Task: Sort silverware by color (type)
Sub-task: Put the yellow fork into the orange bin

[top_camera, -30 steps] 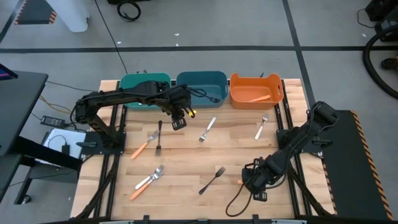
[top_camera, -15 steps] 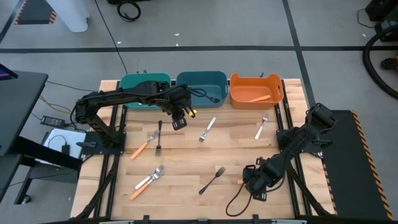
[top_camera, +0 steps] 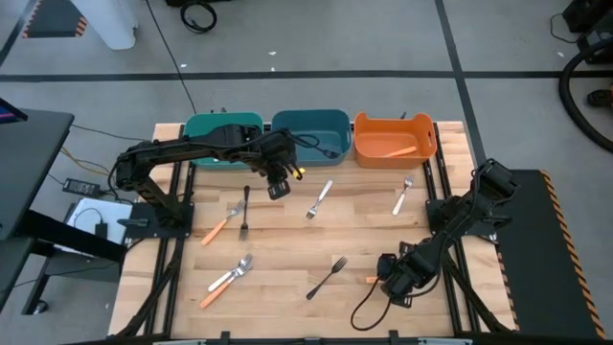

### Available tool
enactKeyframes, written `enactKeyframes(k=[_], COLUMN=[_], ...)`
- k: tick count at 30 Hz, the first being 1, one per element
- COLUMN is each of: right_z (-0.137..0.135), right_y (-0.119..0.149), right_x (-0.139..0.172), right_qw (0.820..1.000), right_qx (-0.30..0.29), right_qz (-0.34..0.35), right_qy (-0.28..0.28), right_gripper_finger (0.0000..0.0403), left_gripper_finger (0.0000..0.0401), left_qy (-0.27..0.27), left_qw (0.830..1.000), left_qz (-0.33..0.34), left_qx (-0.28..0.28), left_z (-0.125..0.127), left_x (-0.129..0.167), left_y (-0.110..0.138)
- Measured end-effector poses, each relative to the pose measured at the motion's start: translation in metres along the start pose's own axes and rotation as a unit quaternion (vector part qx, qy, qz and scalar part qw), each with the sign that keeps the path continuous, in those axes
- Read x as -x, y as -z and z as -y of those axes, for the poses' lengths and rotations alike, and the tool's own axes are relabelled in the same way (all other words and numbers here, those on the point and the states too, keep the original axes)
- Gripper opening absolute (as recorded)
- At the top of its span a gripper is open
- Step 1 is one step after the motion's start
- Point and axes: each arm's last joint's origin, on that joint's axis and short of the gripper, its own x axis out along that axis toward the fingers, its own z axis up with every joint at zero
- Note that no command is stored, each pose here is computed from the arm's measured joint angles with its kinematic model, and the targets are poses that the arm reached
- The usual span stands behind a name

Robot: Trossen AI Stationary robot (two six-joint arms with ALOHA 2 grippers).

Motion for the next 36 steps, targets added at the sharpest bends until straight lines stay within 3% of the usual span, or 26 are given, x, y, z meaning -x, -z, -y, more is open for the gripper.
enactKeyframes(k=[15, 23, 28, 32, 36], right_z=[0.014, 0.019, 0.020, 0.021, 0.016], right_y=[-0.002, -0.012, -0.015, -0.018, -0.026], right_x=[-0.013, -0.012, -0.012, -0.005, 0.021], right_qw=[1.000, 1.000, 0.999, 0.998, 0.996], right_qx=[-0.016, -0.026, -0.033, -0.049, -0.059], right_qz=[0.007, -0.007, -0.019, -0.024, -0.008], right_qy=[0.002, -0.010, -0.017, -0.024, -0.062], right_gripper_finger=[0.0103, 0.0034, 0.0033, 0.0033, 0.0033], left_gripper_finger=[0.0094, 0.0094, 0.0094, 0.0094, 0.0094], left_qy=[0.000, 0.000, 0.000, 0.000, -0.003], left_qw=[1.000, 1.000, 1.000, 1.000, 0.999], left_qz=[0.005, 0.006, 0.006, 0.006, -0.003], left_qx=[-0.009, -0.013, -0.012, -0.020, -0.047], left_z=[0.000, 0.000, -0.001, -0.001, -0.004], left_x=[0.000, 0.000, 0.000, 0.000, 0.003], left_y=[-0.001, -0.001, -0.001, -0.001, 0.001])
